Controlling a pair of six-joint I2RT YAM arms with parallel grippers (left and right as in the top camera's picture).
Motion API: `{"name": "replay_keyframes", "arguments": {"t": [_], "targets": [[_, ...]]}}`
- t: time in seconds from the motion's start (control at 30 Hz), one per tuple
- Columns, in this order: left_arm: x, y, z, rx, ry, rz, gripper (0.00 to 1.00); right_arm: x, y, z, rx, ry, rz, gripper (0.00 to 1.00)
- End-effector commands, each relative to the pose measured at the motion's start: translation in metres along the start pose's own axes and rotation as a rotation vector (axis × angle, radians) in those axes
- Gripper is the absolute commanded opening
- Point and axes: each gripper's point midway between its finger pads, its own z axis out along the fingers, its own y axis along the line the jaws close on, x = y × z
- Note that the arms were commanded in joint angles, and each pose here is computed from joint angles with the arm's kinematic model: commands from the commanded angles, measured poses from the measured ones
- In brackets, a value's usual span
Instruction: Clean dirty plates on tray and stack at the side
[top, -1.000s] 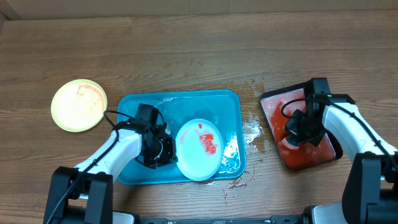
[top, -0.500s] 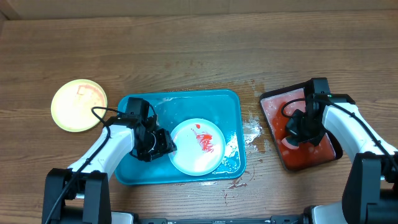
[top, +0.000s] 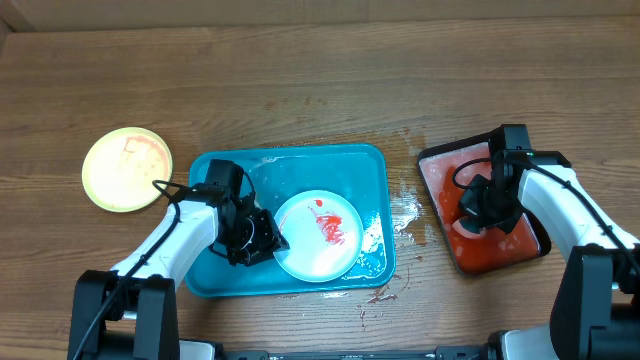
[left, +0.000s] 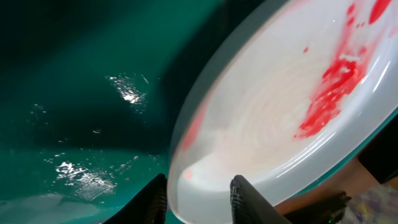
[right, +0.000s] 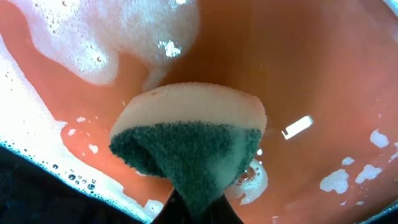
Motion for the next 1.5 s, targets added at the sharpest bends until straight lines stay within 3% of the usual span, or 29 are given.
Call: {"name": "replay_keyframes", "arguments": {"t": [0.0, 0.2, 0.43, 0.5, 0.53, 0.63, 0.73, 0.9, 0.93, 1.03, 1.27, 1.4, 1.47], "targets": [[-0.005, 0.007, 0.001, -0.053, -0.027, -0.055, 0.35, -0.007, 0.002, -0.004, -0.004, -0.021, -0.003, 0.04], [-0.015, 0.014, 0.002, -0.092, -0.068, -0.071, 0.40, -0.007, 0.002, -0.004, -0.005, -0.021, -0.021, 0.04], [-0.025, 0.015, 0.013, -0.092, -0.073, -0.067, 0.27, -0.007, 0.002, -0.004, -0.005, -0.021, -0.021, 0.04], [-0.027, 0.015, 0.017, -0.084, -0.070, -0.059, 0.28, -0.007, 0.002, -0.004, -0.005, -0.021, -0.021, 0.04], [-0.028, 0.015, 0.018, -0.081, -0.068, -0.055, 0.30, -0.007, 0.002, -0.004, -0.004, -0.021, -0.021, 0.04], [-0.030, 0.013, 0.020, -0.070, -0.068, -0.027, 0.62, -0.007, 0.002, -0.004, -0.004, -0.021, -0.022, 0.04], [-0.033, 0.008, 0.020, -0.050, -0.073, 0.014, 0.79, -0.007, 0.002, -0.004, -0.004, -0.021, -0.022, 0.04], [-0.033, 0.008, 0.020, -0.048, -0.074, 0.025, 0.88, -0.007, 0.002, -0.004, -0.004, -0.021, -0.021, 0.04], [-0.033, 0.008, 0.020, -0.049, -0.074, 0.024, 0.79, -0.007, 0.001, -0.004, -0.003, -0.019, -0.021, 0.04], [-0.032, 0.006, 0.021, -0.037, -0.066, 0.050, 0.67, -0.006, 0.001, -0.004, -0.001, -0.016, -0.021, 0.04], [-0.026, 0.009, 0.023, -0.040, -0.045, 0.067, 0.70, -0.005, 0.001, -0.004, 0.001, -0.014, -0.021, 0.04], [-0.024, 0.011, 0.024, -0.043, -0.040, 0.063, 0.57, -0.004, 0.000, -0.004, 0.004, -0.009, -0.025, 0.04], [-0.024, 0.011, 0.024, -0.044, -0.040, 0.063, 0.45, -0.003, -0.001, -0.004, 0.006, -0.006, -0.025, 0.04]]}}
